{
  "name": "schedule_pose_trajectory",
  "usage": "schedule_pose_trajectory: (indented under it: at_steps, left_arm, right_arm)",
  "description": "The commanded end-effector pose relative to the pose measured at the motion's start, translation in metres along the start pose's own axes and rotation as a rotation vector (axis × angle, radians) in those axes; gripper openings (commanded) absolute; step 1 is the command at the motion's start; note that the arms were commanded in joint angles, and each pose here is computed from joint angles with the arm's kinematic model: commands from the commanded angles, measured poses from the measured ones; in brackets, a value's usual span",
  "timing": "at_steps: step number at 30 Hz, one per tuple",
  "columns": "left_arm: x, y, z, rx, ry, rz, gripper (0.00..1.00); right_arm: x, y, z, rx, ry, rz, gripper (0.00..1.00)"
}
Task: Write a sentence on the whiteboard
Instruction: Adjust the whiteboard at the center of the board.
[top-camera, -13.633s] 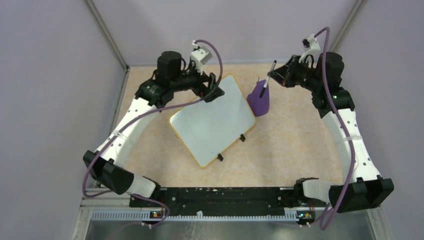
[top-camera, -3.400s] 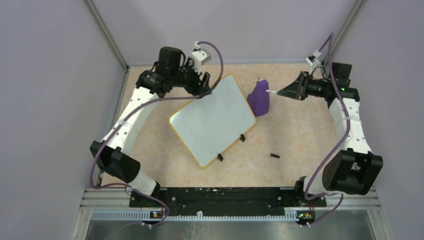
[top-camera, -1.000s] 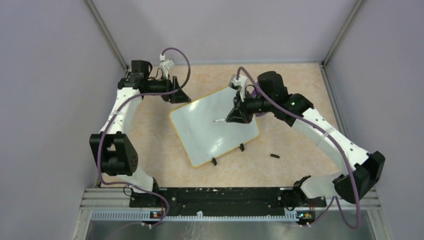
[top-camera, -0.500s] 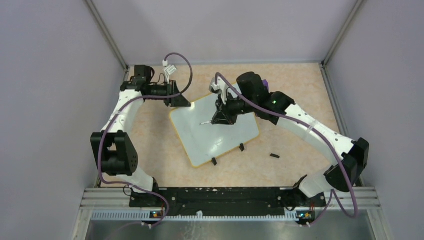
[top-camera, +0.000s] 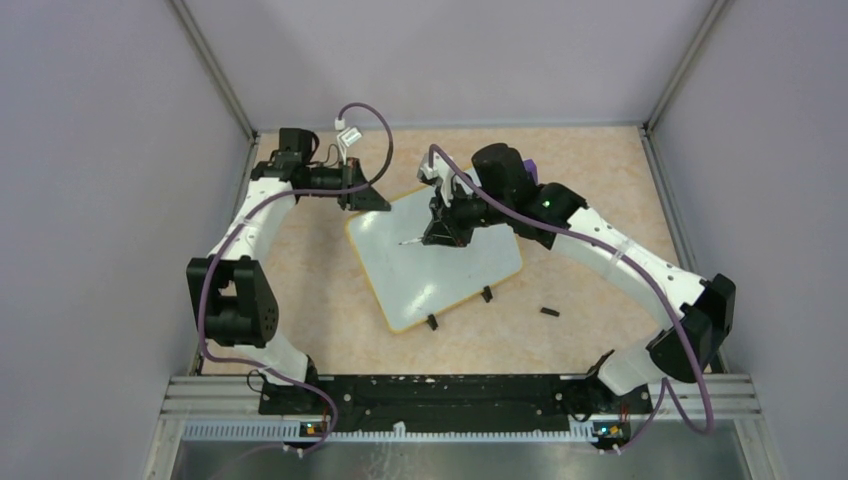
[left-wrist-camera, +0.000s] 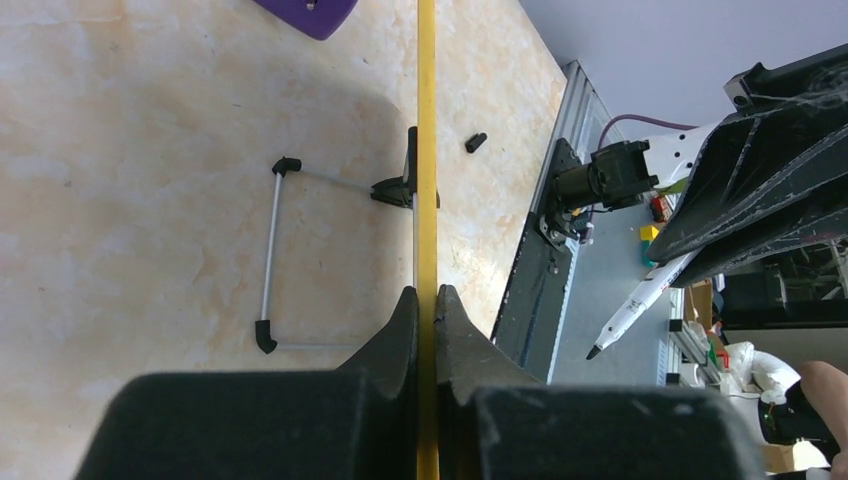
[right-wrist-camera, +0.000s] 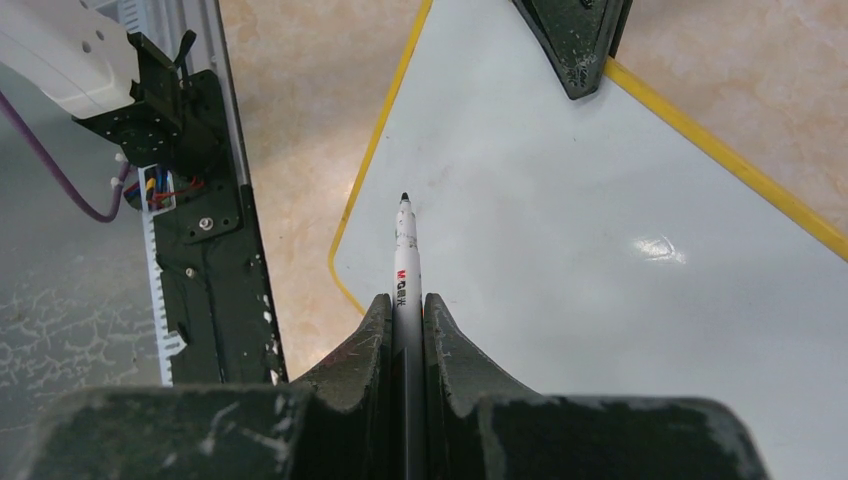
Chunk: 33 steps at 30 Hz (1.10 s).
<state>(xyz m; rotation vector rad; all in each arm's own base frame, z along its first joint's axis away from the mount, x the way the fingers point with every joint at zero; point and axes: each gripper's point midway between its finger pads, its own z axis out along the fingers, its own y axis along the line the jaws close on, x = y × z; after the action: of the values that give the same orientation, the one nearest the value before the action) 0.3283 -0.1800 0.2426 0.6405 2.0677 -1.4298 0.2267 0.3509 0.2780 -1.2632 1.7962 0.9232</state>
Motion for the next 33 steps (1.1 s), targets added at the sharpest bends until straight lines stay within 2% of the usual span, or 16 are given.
schedule_pose_trajectory:
  at_steps: [1, 8, 16, 24, 28, 33]
  left_arm:
    - [-0.01, -0.005, 0.007, 0.038, -0.012, 0.047, 0.0]
    - [0.006, -0.001, 0.012, 0.032, 0.017, 0.046, 0.0]
    - [0.023, -0.005, 0.022, 0.036, 0.088, 0.074, 0.0]
    - [0.029, -0.009, 0.035, 0.047, 0.13, 0.064, 0.0]
    - [0.017, -0.006, 0.029, 0.005, 0.104, 0.066, 0.14]
    - [-0.005, -0.011, -0.001, -0.036, 0.025, 0.09, 0.33]
  right_arm:
    - [-0.033, 0.0, -0.006, 0.013, -0.09, -0.06, 0.0]
    - [-0.037, -0.007, -0.003, 0.05, -0.108, -0.079, 0.0]
    - [-0.048, 0.007, 0.013, 0.057, -0.112, -0.173, 0.0]
    - [-0.045, 0.011, 0.012, 0.051, -0.108, -0.174, 0.0]
    - [-0.039, 0.01, 0.01, 0.063, -0.1, -0.173, 0.0]
    - [-0.032, 0.008, 0.009, 0.083, -0.091, -0.172, 0.0]
